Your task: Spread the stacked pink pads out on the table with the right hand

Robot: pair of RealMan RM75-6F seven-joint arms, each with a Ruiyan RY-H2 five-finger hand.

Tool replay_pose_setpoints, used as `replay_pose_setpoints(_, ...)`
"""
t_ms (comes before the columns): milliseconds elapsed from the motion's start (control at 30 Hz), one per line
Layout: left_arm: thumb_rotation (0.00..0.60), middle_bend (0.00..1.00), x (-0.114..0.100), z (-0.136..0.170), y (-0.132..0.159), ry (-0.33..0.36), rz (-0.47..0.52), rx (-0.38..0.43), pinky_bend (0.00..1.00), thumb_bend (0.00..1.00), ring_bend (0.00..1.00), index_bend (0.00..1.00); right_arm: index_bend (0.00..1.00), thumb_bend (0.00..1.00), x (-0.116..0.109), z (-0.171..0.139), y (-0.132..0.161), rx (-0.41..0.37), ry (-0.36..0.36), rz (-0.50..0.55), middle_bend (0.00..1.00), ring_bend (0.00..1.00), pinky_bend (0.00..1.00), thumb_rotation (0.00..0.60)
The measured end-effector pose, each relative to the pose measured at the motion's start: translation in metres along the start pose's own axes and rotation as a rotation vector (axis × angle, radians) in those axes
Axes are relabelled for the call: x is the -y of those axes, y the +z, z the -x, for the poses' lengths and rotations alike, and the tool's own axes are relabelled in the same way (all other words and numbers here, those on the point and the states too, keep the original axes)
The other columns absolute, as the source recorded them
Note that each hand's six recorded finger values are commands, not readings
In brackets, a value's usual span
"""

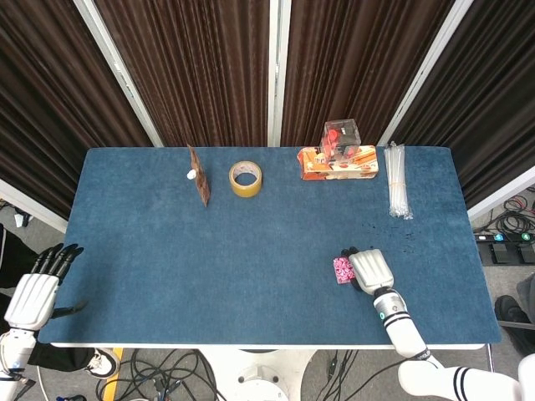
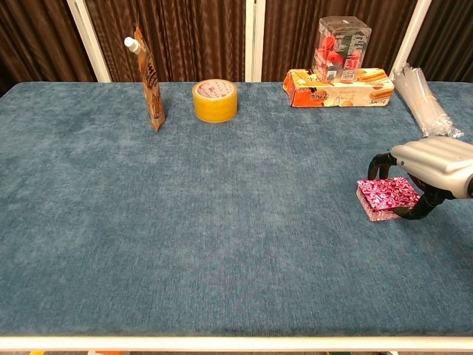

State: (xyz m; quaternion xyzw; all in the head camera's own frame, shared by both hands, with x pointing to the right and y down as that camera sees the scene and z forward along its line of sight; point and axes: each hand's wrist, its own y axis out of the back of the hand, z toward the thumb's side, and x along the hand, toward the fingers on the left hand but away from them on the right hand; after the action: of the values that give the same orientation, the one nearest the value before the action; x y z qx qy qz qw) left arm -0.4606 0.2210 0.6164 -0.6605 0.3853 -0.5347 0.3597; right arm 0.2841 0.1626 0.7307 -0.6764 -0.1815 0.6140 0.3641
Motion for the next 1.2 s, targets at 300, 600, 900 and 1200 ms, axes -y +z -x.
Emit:
replay_pose_setpoints(300,0.600,0.09,0.000,0.000,0.000,-0.001,0.006,0.001,0.10,0.00,0.00,0.11,0.38,0.25,-0.003,0.000,0.002,-0.002,-0.011,-0.011,0.33,0.75,0.80,0.600)
replay_pose_setpoints(600,0.600,0.09,-0.001,0.000,0.000,0.001,0.008,0.002,0.10,0.00,0.00,0.11,0.39,0.25,-0.007,0.002,0.002,0.004,-0.016,-0.028,0.34,0.75,0.80,0.600)
replay_pose_setpoints(900,0.600,0.09,-0.001,0.000,0.000,0.001,0.008,0.000,0.10,0.00,0.00,0.11,0.39,0.25,-0.027,0.018,0.000,0.019,-0.050,-0.048,0.34,0.75,0.80,0.600)
replay_pose_setpoints(1200,0.600,0.09,-0.003,0.001,-0.002,0.006,0.008,-0.003,0.10,0.00,0.00,0.11,0.39,0.25,-0.051,0.053,0.011,0.019,-0.067,-0.077,0.34,0.75,0.80,0.600)
